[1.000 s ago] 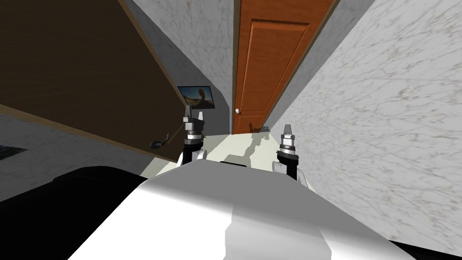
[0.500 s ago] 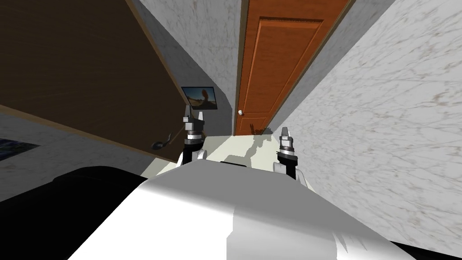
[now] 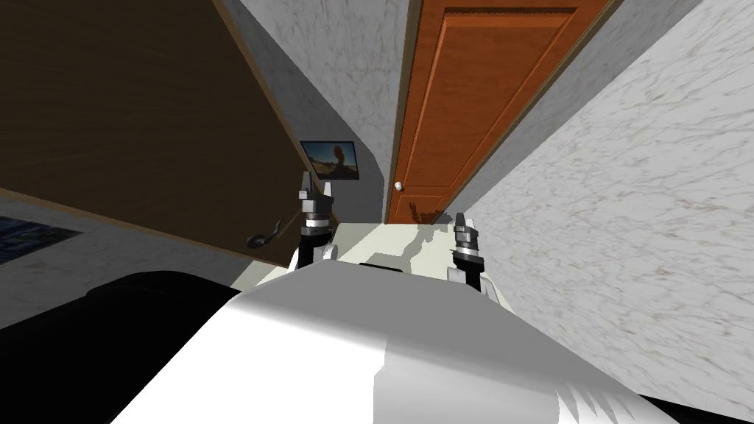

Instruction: Pull the door open

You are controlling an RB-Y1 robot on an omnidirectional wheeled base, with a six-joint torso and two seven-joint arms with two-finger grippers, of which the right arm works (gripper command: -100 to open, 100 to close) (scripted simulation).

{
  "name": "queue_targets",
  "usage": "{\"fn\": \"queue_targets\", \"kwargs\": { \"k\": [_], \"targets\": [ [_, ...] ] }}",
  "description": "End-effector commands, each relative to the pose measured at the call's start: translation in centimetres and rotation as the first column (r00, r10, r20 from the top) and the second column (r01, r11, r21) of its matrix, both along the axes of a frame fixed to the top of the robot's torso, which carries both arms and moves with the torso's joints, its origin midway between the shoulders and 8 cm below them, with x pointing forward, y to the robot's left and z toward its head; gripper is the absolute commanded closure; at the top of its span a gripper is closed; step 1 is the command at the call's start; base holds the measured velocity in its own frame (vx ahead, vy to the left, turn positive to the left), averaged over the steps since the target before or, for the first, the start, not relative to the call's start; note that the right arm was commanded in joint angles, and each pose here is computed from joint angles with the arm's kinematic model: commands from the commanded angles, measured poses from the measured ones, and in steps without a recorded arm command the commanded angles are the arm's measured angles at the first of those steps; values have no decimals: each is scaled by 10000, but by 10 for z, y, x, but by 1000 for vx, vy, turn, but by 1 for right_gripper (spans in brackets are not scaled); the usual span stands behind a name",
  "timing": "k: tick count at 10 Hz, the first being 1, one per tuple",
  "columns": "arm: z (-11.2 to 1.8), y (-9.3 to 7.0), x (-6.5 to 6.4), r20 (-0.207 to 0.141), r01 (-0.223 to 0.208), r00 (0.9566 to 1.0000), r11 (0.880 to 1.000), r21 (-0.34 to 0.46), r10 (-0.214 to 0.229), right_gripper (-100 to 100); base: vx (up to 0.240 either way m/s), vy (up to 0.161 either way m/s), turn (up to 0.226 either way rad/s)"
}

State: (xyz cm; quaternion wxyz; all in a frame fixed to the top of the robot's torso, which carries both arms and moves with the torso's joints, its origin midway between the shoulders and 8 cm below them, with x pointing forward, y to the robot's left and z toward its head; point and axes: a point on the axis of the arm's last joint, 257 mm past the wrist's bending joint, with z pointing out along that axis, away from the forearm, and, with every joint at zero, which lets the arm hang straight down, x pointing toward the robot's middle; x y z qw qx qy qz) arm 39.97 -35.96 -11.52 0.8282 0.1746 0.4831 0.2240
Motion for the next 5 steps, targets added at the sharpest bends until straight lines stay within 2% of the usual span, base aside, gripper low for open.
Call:
{"fn": "queue_targets", "kwargs": {
  "k": [1, 5],
  "targets": [
    [-9, -6, 2, -198, 232, 9995, 9991, -350, -239, -100, 99, 29, 114],
    [-35, -20, 4, -688, 741, 9942, 9905, -1155, -824, -100, 105, 18, 90]
  ]
}}
